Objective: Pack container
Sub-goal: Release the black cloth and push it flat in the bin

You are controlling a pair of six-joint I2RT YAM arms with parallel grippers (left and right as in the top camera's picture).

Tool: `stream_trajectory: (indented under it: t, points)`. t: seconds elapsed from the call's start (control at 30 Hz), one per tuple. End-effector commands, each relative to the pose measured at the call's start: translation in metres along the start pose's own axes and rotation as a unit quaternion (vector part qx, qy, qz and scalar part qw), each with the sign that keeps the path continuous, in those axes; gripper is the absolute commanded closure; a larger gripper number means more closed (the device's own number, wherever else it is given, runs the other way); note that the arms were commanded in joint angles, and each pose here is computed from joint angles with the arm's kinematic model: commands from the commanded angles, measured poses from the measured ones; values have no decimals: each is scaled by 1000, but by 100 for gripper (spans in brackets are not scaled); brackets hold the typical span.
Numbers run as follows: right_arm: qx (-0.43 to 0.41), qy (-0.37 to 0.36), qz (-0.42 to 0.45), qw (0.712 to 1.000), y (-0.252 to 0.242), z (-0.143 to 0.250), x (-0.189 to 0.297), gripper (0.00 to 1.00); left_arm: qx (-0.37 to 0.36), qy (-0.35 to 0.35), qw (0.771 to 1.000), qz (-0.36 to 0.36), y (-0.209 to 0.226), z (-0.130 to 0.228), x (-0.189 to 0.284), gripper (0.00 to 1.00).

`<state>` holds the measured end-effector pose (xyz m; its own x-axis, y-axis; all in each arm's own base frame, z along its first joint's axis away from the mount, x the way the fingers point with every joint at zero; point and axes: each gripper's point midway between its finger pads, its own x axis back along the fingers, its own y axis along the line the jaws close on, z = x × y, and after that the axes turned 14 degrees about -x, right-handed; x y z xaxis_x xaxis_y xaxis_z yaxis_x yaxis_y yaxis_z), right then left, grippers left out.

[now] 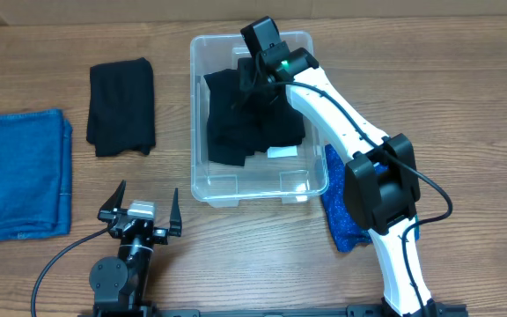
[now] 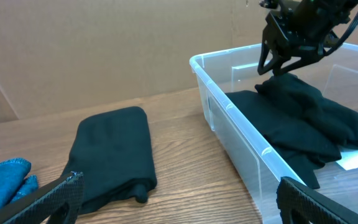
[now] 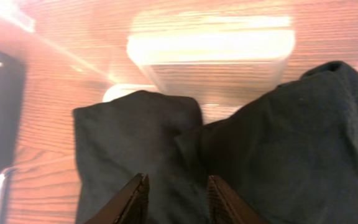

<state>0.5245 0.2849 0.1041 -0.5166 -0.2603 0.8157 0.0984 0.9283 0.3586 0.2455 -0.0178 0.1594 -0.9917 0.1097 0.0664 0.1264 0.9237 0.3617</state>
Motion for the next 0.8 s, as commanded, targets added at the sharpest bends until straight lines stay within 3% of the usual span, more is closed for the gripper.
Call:
stream_trajectory:
  t: [0.0, 0.37, 0.57, 0.77]
  points:
    - [-10, 3, 26, 1000, -27, 1, -15, 65, -4, 0, 1000, -3, 1, 1, 0, 0]
    - [-18, 18, 32, 999, -44, 11, -44, 63, -4, 0, 1000, -3, 1, 1, 0, 0]
    - [-20, 58, 40, 997, -55, 36, -65, 62, -4, 0, 1000, -3, 1, 1, 0, 0]
    - [-20, 26, 24, 999, -38, 7, -38, 61, -4, 0, 1000, -3, 1, 1, 0, 0]
